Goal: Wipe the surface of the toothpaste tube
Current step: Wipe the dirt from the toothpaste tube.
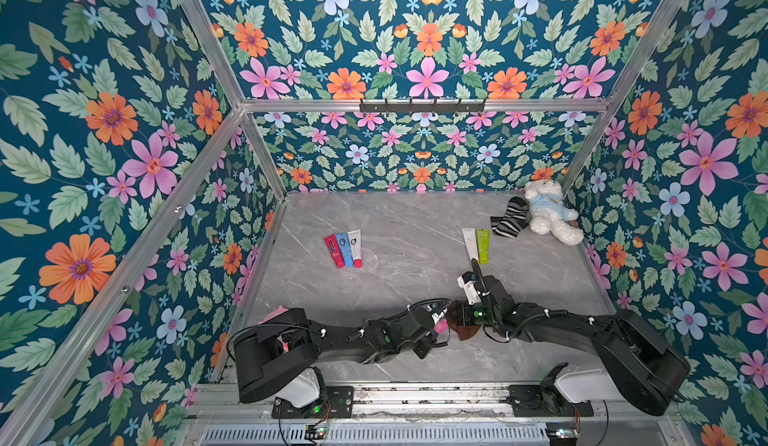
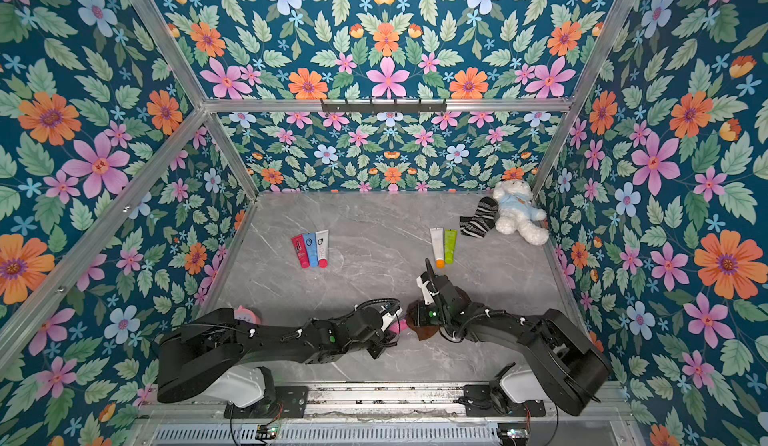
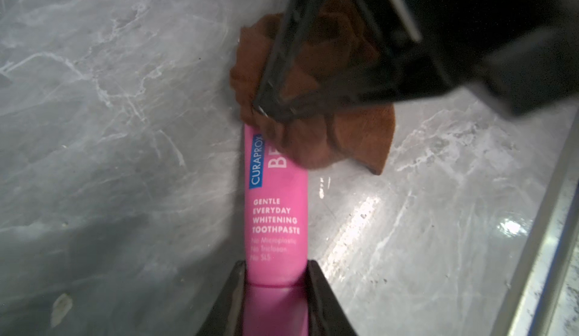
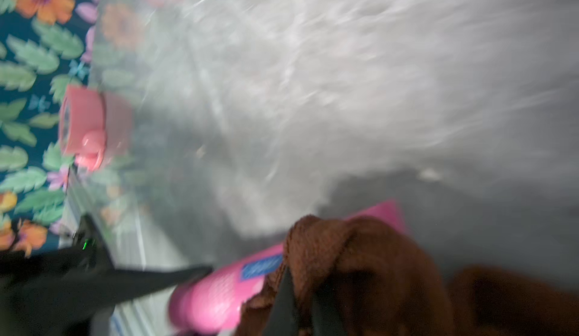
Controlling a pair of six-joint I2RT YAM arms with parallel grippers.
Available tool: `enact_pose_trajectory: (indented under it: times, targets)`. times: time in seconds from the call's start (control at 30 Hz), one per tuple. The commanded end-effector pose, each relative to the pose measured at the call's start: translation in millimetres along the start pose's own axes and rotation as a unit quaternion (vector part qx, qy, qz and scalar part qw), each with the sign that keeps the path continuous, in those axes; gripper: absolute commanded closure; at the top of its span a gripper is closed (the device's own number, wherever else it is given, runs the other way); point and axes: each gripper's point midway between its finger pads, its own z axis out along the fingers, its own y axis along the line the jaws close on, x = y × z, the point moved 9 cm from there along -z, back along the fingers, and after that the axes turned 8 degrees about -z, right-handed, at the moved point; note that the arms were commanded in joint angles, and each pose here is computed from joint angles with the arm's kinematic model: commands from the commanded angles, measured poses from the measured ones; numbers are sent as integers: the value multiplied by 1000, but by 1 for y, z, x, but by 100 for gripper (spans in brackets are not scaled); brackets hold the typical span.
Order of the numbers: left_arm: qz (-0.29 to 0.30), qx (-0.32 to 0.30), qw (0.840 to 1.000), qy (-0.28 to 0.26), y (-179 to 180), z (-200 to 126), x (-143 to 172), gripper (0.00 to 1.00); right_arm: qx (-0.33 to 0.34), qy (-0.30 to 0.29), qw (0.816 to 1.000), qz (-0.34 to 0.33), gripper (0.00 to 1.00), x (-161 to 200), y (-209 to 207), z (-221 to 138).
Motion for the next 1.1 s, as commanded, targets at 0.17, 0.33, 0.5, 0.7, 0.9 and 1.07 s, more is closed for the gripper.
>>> enact_pose_trajectory:
  times: [0.17, 0.33, 0.5, 0.7, 0.9, 1.07]
  targets:
    - [-3, -17, 1000, -12, 2, 1, -5, 100, -7, 33, 999, 14, 100, 24, 8, 2]
    - [-6, -12, 1000, -13, 2, -1, -4, 100, 33, 32, 997, 55, 100, 25, -22, 10]
    - [-16, -12, 1000, -18, 4, -6, -1, 100, 83, 8, 992, 96, 100, 19, -51, -3]
    - [-67, -73, 995, -20, 16, -12, 2, 100, 87, -6, 993, 82, 100, 11, -39, -31]
    - [-172, -161, 972, -13, 28, -13, 4, 90, 91, -19, 993, 70, 100, 19, -27, -67]
    - [-208, -87, 974, -12, 12, -14, -2, 43, 92, -19, 993, 65, 100, 29, -25, -82]
